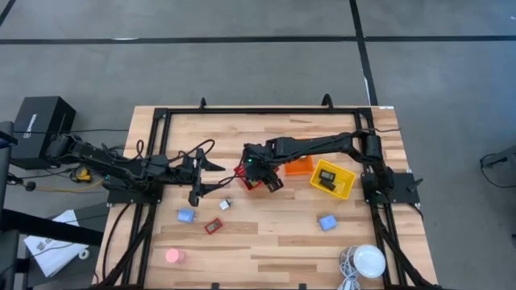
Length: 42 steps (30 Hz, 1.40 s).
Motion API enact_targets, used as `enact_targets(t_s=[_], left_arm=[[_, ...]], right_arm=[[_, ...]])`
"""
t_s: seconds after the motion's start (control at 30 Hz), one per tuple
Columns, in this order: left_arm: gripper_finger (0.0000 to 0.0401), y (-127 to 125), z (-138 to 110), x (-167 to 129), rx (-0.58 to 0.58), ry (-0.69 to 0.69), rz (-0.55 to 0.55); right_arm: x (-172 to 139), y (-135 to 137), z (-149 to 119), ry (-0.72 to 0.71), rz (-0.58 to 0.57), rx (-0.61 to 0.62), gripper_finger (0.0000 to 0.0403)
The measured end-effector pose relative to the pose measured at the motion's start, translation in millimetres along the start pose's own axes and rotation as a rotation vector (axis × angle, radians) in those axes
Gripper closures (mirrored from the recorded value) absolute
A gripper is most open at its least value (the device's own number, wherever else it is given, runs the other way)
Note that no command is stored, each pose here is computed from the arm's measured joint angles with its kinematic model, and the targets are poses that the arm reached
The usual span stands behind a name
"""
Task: Pick & Place Office items
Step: Adjust the green hourglass inside the red bin
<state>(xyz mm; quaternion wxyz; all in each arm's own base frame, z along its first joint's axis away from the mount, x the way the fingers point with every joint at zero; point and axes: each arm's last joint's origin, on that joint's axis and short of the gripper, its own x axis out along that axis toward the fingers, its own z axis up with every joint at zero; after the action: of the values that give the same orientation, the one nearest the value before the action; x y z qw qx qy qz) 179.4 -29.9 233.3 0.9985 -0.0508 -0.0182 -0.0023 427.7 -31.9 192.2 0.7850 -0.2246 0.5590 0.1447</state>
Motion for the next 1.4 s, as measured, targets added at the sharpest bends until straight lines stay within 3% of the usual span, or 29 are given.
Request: enact_targets(t_s=[0.17, 0.53, 0.8, 1.23, 1.4], left_arm=[[0.0142, 0, 0, 0, 0.0, 0.0, 0.0], [0.0142, 0, 0, 0, 0.0, -0.003, 0.0], [0.0142, 0, 0, 0, 0.0, -0.004, 0.0], [0.0142, 0, 0, 0, 0.0, -0.004, 0.0], [0.0142, 0, 0, 0, 0.0, -0.003, 0.0]], right_arm=[[0, 1, -2, 0.018, 0.012, 0.0, 0.0194], [4, -12, -18, 0.047, 0.013, 0.021, 0.0223], [4, -12, -22, 0.071, 0.038, -0.033, 0.0234], [11, -8, -22, -0.002, 0.086, -0.16, 0.0205], [11, -7, -22, -0.007, 0.086, -0.296, 0.0192]])
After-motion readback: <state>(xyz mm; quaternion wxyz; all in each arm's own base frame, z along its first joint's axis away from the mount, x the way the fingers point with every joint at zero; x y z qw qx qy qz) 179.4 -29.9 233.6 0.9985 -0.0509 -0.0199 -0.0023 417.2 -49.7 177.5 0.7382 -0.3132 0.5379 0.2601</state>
